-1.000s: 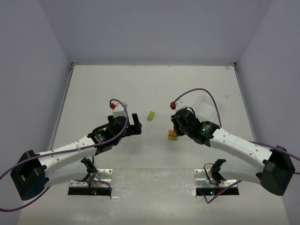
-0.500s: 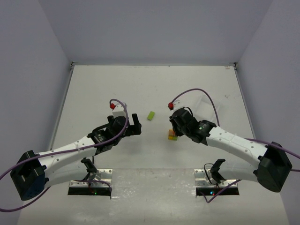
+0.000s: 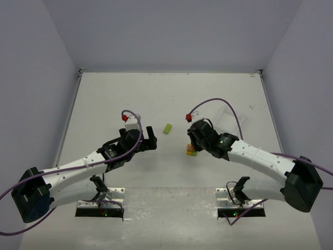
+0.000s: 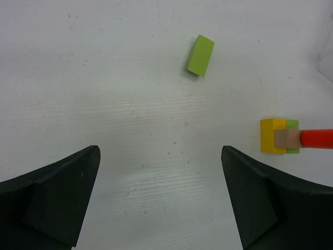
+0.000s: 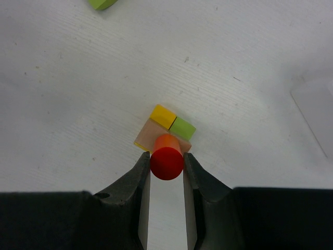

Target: Build the wood block tower

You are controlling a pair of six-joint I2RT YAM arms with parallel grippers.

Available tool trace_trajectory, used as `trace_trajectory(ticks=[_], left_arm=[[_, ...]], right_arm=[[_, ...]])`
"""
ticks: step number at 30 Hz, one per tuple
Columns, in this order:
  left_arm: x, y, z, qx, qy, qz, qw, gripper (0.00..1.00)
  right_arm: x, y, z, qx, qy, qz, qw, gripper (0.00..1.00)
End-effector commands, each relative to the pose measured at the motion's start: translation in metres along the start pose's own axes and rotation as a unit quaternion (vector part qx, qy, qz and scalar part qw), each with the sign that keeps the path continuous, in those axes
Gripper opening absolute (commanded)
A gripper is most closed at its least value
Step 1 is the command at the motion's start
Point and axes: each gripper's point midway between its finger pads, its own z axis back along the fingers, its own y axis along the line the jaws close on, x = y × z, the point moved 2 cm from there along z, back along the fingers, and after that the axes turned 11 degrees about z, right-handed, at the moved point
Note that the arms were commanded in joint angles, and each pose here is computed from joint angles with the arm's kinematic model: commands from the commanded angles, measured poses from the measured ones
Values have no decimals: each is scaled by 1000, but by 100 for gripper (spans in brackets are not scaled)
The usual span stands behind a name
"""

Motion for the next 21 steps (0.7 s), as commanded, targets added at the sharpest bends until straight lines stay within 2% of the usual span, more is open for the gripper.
trace_trajectory(ticks=[1, 14, 21], left_arm=[[16, -11, 1, -15, -21, 17, 1000, 100], [15, -10, 1, -13, -21, 18, 1000, 100], [14, -10, 0, -13, -20, 17, 1000, 100]], right_arm=[[29, 5, 3, 9, -42, -8, 999, 4], [26, 6, 0, 7, -30, -10, 999, 6], [26, 6, 1, 7, -28, -12, 1000, 11]])
